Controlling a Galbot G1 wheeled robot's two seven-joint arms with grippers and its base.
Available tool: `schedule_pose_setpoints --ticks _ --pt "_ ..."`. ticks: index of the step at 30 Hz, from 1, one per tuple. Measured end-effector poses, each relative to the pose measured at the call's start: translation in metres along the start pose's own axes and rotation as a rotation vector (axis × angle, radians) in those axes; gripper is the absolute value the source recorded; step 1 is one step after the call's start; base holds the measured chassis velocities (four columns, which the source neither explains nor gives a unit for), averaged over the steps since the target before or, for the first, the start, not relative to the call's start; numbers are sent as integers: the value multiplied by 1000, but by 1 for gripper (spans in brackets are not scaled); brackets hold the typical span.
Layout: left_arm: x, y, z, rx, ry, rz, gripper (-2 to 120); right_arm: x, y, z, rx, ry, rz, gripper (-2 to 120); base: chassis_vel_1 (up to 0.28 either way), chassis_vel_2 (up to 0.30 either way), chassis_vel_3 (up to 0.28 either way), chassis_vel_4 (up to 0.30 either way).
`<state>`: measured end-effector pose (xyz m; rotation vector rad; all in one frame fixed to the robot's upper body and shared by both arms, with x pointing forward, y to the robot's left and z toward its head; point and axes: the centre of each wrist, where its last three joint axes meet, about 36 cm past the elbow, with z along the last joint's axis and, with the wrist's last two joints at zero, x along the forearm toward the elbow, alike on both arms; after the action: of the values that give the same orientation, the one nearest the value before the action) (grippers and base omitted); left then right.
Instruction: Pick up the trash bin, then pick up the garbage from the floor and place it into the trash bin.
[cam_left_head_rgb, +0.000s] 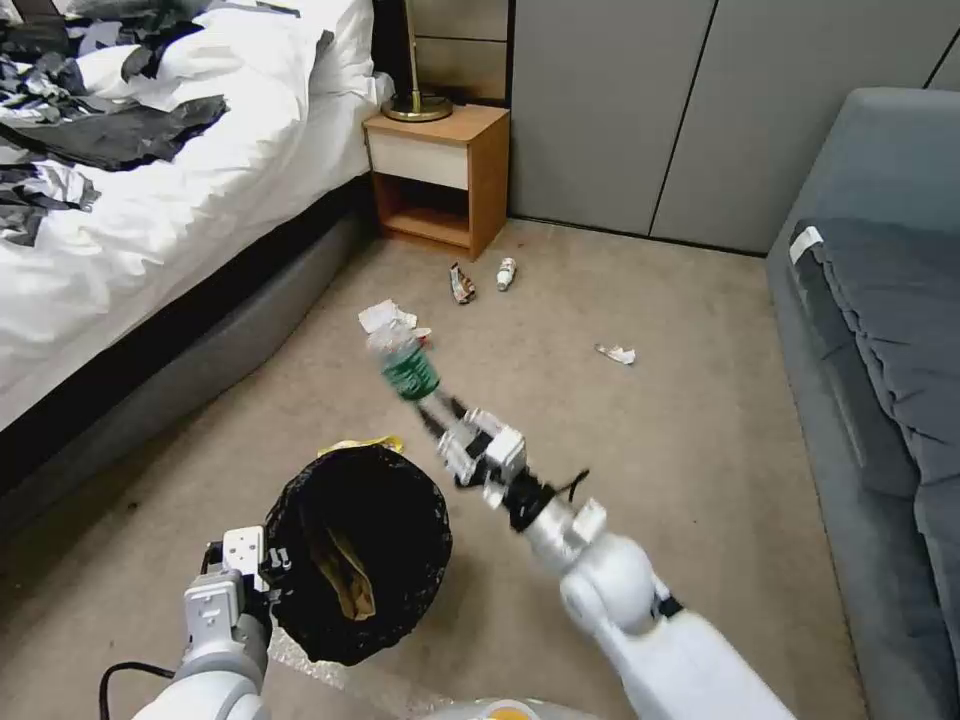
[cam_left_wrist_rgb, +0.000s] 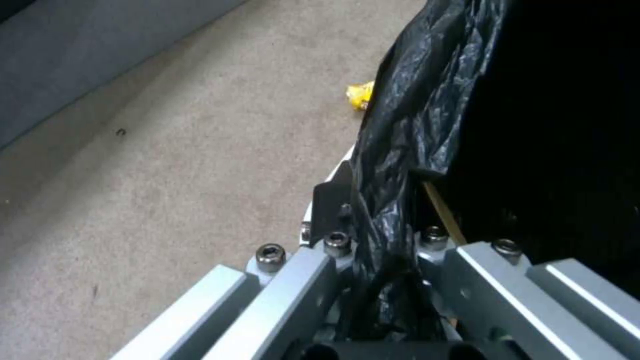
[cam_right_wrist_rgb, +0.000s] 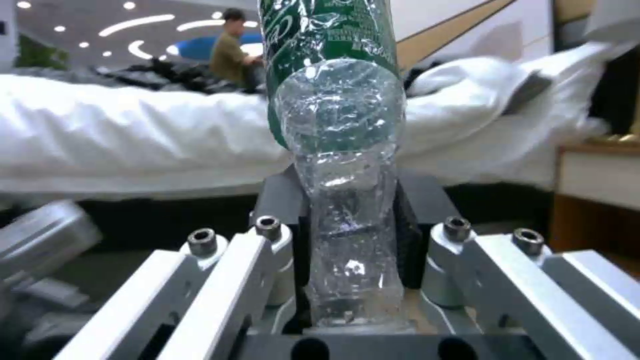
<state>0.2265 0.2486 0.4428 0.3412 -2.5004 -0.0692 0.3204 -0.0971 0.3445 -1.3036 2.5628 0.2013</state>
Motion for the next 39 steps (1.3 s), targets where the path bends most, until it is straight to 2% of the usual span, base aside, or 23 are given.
schedule_pose_setpoints --ticks 3,18,19,21,22,25,26,29,31,33,37,39 --pt "0 -1 0 0 0 2 1 12 18 17 -6 43 -33 21 0 0 0 0" --pt "-1 -2 -1 3 -6 4 1 36 35 56 -13 134 -62 21 0 0 0 0" --pt "-1 -2 -2 3 -7 4 1 37 35 57 -10 139 -63 23 0 0 0 0" --pt "-1 -2 -2 3 -7 4 1 38 36 59 -5 144 -66 34 0 0 0 0" --pt "-1 -2 -2 3 -7 4 1 38 36 59 -5 144 -66 34 0 0 0 0" --pt "-1 -2 -2 3 -8 4 1 39 35 59 -3 146 -67 47 0 0 0 0" --pt "-1 -2 -2 3 -8 4 1 39 35 59 -3 146 -67 47 0 0 0 0" --pt "-1 -2 -2 3 -10 5 1 40 36 59 -3 149 -69 63 0 0 0 0" --pt "-1 -2 -2 3 -10 5 1 40 36 59 -3 149 -70 66 0 0 0 0" --pt "-1 -2 -3 3 -10 5 1 40 37 59 -3 151 -72 80 0 0 0 0" --pt "-1 -2 -2 3 -10 5 1 40 37 58 -1 148 -73 88 0 0 0 0" --pt "-1 -2 -2 3 -10 4 1 39 37 56 1 145 -74 97 0 0 0 0"
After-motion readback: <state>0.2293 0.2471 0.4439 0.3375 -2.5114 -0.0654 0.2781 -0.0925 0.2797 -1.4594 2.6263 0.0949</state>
